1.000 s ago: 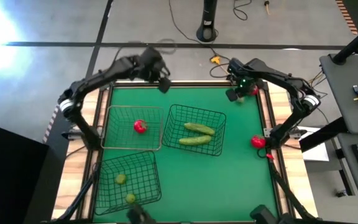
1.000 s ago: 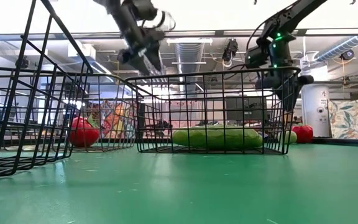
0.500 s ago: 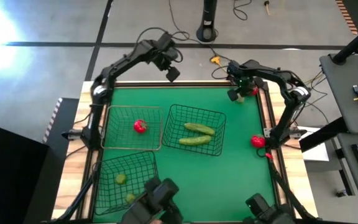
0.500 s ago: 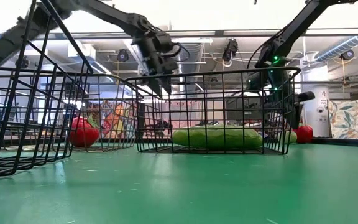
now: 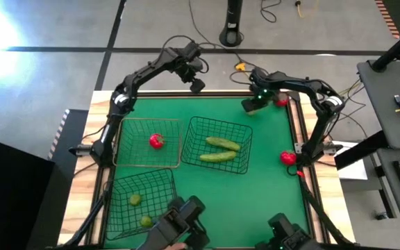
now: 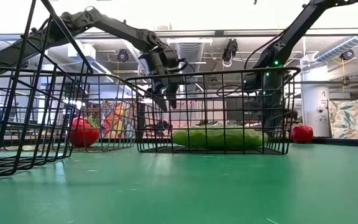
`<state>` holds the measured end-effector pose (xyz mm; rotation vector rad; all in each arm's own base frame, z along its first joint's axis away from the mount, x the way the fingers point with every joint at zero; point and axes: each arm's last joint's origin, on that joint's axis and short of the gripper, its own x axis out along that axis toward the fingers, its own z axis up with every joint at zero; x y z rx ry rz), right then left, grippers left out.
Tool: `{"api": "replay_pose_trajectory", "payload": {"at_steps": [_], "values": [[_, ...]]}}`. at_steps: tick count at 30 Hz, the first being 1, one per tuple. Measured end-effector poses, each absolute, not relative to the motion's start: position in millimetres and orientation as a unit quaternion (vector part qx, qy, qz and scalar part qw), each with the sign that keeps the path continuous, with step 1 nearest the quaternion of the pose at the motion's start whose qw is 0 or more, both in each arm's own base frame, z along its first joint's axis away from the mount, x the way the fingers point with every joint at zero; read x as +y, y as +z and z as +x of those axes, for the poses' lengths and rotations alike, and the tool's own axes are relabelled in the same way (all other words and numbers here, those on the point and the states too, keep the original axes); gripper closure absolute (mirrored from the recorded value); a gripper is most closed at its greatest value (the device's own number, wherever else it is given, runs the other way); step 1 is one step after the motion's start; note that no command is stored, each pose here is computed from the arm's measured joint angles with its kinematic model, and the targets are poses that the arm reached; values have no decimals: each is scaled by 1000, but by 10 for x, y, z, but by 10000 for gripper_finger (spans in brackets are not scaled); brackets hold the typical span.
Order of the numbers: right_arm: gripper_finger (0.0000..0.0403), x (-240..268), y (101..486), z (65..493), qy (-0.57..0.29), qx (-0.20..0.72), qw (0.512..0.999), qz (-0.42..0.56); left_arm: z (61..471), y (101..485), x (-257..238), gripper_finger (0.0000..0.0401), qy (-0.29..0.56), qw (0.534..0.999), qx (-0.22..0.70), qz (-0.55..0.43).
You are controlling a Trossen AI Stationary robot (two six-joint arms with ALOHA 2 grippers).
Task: Sort produce into baskets
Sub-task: Put the lime into the bottom black wire basket
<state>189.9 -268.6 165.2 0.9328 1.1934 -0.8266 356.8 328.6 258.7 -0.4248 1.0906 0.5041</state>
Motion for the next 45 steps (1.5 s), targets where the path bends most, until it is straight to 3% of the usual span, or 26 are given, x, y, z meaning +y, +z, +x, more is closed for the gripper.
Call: {"api": "replay_pose_trajectory", "payload": {"at_steps": [18,27,34,45], "values": [[394,-2587,1372,2418,-249,481,738,403,3777,2612,3049,136,149,834,507,-156],[394,-2522,1395,2537,-227,470,761,385,3846,2892,2902,136,148,852,479,-150],[394,-2522,1446,2544,-220,467,776,362,3986,3056,2469,136,72,861,476,-165],[376,-2471,1945,2460,-248,445,820,261,4184,3539,1413,136,-22,887,452,-95]]}}
